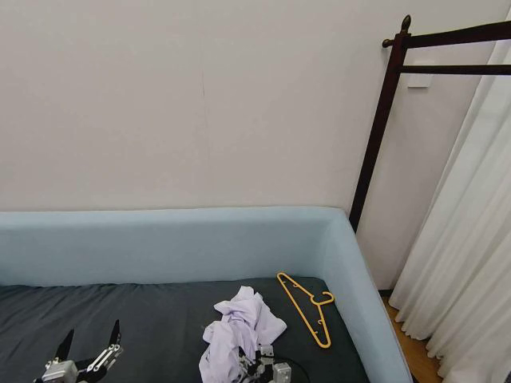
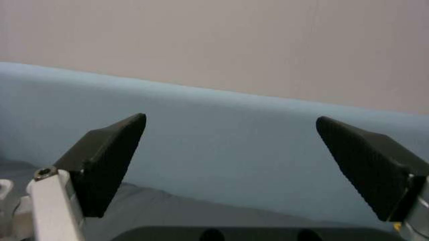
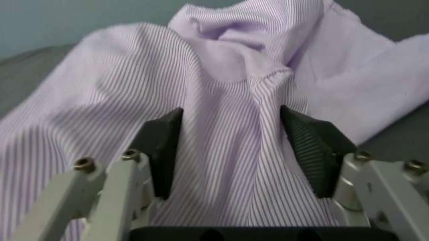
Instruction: Pick up the clothes from the sofa and hang them on the clothes hanger.
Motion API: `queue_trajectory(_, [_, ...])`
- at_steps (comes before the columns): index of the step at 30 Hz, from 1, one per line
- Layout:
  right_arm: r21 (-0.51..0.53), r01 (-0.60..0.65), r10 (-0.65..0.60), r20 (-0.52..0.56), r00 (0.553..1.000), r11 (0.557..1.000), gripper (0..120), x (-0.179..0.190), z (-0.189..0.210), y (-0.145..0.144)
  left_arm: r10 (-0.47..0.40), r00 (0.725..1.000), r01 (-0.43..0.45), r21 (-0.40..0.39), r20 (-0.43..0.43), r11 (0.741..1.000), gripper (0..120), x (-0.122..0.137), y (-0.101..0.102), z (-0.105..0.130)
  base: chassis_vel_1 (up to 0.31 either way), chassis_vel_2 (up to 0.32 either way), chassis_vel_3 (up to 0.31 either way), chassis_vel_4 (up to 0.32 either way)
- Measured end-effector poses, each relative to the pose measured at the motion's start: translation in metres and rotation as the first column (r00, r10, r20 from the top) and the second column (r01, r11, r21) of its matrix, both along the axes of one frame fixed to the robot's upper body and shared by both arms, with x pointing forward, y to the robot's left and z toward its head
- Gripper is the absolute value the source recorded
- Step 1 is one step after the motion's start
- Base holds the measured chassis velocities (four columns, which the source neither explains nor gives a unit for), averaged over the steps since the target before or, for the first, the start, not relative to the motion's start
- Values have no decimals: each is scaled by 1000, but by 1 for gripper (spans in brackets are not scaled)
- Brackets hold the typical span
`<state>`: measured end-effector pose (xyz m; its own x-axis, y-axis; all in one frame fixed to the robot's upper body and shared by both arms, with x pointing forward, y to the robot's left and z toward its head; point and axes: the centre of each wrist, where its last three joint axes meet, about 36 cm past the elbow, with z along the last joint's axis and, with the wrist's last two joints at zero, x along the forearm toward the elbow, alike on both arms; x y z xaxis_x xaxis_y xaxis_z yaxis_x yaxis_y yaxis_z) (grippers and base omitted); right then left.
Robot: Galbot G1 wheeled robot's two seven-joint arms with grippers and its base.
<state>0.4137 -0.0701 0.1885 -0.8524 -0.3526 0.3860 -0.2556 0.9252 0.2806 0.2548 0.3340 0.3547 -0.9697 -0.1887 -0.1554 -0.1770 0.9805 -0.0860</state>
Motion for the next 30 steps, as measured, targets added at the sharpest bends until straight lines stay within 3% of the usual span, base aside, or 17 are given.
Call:
queue_trajectory(15, [-29, -19, 21, 54, 998, 999, 0, -7, 0, -7, -11, 1000, 11, 9, 7, 1000, 100, 4, 2, -3, 0, 0, 0, 0])
queue_trajectory(24, [76, -52, 33, 234, 972, 996, 0, -3, 17, -30, -3, 1000, 3, 3, 20, 1000, 100, 2, 0, -5, 0, 0, 0, 0])
queue_trajectory(27, [195, -111, 31, 373, 927, 975, 0, 12, 36, -48, 8, 1000, -8, 0, 26, 1000, 100, 1, 2, -7, 0, 0, 0, 0])
queue_trajectory(29, [205, -118, 30, 388, 921, 972, 0, 14, 40, -49, 9, 1000, -9, 0, 27, 1000, 100, 0, 2, -8, 0, 0, 0, 0])
queue_trajectory(30, [254, -147, 19, 448, 894, 956, 0, 25, 55, -55, 12, 1000, -12, -3, 26, 1000, 100, 0, 1, -10, 0, 0, 0, 0])
